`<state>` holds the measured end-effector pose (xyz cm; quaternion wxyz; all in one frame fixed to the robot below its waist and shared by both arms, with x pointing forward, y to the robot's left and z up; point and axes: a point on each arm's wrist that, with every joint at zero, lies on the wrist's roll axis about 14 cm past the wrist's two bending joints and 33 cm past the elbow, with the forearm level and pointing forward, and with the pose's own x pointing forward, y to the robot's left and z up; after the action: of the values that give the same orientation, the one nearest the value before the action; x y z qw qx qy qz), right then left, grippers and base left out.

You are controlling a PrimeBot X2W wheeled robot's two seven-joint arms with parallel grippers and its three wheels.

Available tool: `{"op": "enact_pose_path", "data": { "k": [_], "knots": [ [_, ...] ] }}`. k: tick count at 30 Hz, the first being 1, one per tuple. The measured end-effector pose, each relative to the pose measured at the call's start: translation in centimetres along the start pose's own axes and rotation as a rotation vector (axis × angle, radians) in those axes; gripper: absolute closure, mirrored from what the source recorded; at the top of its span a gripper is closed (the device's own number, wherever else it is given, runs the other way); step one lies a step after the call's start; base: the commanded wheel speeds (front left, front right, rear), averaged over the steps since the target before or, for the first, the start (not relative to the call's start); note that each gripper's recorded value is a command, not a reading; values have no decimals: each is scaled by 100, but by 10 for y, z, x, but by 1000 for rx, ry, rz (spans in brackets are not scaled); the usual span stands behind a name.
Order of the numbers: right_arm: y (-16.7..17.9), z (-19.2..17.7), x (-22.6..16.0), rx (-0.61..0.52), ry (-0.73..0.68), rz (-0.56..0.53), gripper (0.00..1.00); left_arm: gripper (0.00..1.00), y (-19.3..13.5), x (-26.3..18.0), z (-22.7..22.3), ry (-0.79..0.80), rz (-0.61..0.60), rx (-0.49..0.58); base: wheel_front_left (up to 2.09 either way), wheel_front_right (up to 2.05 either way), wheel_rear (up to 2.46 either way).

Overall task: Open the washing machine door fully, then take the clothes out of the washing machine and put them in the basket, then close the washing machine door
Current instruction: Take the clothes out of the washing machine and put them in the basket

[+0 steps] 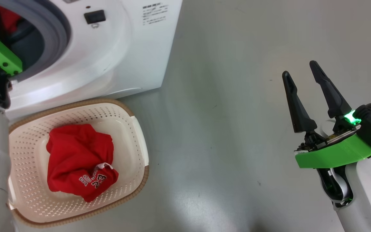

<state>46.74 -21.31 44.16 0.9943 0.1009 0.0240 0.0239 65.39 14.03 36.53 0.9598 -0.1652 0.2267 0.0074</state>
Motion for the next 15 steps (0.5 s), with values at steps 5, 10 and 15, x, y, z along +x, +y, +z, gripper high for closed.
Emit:
{"op": "enact_pose_path", "data": {
  "k": [5, 10, 15],
  "knots": [
    [-3, 1, -2, 0, -1, -10, 0, 0, -2, 3, -14, 78, 13, 18, 0, 0, 0],
    [-5, 2, -3, 2, -4, -17, 0, 100, -2, 4, -17, 121, 16, 24, 0, 0, 0],
    [-4, 4, -3, 3, -7, -15, 0, 100, -2, 3, -18, 126, 15, 22, 0, 0, 0]
  ]
}}
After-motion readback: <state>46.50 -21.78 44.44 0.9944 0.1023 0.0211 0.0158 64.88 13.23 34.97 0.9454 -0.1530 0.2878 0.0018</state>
